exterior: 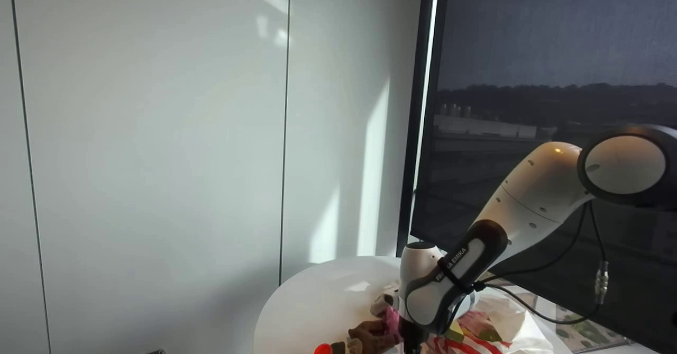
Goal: Put the items, which are on the table, inside the plastic
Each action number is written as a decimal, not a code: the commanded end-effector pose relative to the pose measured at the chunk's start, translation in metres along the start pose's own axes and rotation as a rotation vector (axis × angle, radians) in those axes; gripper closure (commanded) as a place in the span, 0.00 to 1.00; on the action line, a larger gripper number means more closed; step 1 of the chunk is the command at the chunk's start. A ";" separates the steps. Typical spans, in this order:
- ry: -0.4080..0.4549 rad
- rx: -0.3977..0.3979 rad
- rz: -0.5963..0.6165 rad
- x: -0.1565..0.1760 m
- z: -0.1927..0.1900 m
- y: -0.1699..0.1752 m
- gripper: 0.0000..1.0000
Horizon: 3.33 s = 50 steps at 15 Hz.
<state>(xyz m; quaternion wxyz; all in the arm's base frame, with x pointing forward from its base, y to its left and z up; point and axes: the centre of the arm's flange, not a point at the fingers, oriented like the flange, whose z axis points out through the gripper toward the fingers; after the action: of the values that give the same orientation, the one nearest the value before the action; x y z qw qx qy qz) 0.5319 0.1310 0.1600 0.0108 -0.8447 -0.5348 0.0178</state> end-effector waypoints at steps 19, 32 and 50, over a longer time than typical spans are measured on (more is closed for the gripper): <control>0.030 -0.056 -0.105 0.038 0.007 -0.001 0.00; -0.014 -0.198 0.183 -0.033 -0.095 0.030 0.41; -0.046 -0.294 0.711 -0.210 -0.075 0.153 0.04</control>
<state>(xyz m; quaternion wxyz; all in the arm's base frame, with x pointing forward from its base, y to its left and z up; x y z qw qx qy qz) 0.5635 -0.1205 0.2504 -0.1213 -0.9697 -0.2092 -0.0340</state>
